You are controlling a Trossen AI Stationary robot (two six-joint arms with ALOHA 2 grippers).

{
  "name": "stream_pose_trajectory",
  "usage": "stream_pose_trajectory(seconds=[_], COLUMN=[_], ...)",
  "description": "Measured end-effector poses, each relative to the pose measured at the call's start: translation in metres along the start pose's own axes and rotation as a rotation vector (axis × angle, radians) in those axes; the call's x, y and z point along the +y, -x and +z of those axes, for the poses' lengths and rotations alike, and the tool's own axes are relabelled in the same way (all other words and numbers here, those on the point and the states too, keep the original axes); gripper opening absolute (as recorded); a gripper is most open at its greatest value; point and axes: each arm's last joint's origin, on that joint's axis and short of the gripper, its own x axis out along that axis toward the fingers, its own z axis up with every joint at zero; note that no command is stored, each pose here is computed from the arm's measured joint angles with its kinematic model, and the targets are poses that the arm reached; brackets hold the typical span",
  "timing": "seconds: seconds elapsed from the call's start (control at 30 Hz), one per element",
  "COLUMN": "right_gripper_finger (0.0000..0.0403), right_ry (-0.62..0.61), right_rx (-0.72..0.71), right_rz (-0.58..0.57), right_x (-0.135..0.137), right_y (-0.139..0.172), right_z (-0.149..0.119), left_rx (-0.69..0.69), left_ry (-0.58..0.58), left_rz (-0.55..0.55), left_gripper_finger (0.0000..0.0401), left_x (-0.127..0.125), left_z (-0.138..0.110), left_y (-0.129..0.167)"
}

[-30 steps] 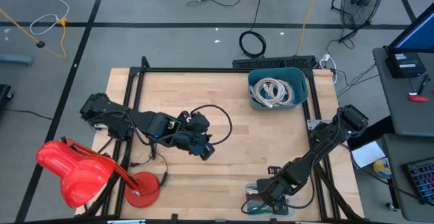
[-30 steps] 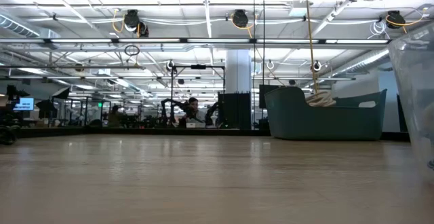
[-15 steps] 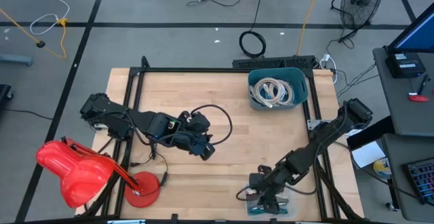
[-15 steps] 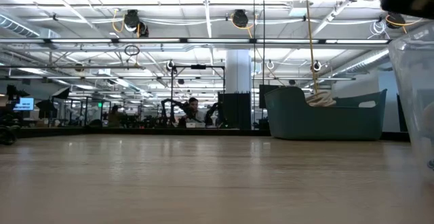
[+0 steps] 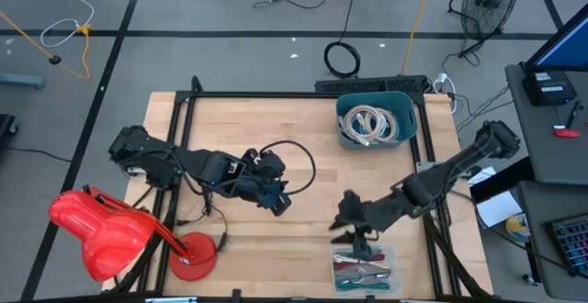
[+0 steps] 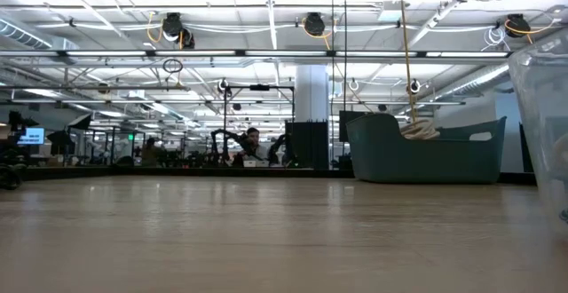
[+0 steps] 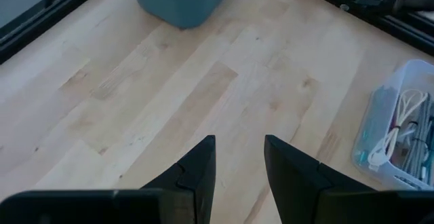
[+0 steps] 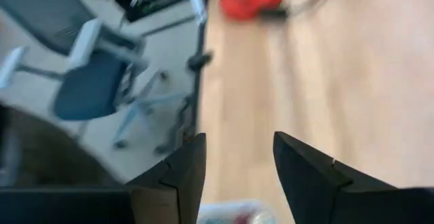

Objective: Pick & Place USB Port
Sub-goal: Return to Home Position

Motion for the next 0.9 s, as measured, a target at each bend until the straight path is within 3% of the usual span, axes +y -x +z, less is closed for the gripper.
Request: stream_pose_trajectory(seconds=[0.17, 0.63, 0.9], right_gripper_finger=[0.0151, 0.0076, 0.0013], right_ry=[0.142, 0.231, 0.317], right_rx=[-0.13, -0.354, -0.436], right_rz=[-0.086, -0.3, -0.458], right_x=[-0.008, -0.057, -0.089], right_y=[0.02, 0.076, 0.113], right_z=[0.015, 0.059, 0.076], left_rx=[-0.031, -0.3, -0.422], left_ry=[0.031, 0.112, 0.154], left_rz=[-0.004, -0.067, -0.184], left_gripper_finger=[0.0129, 0.0129, 0.0129], left_x=[0.01, 0.059, 0.09], left_z=[0.011, 0.076, 0.113], left_y=[0.004, 0.016, 0.012])
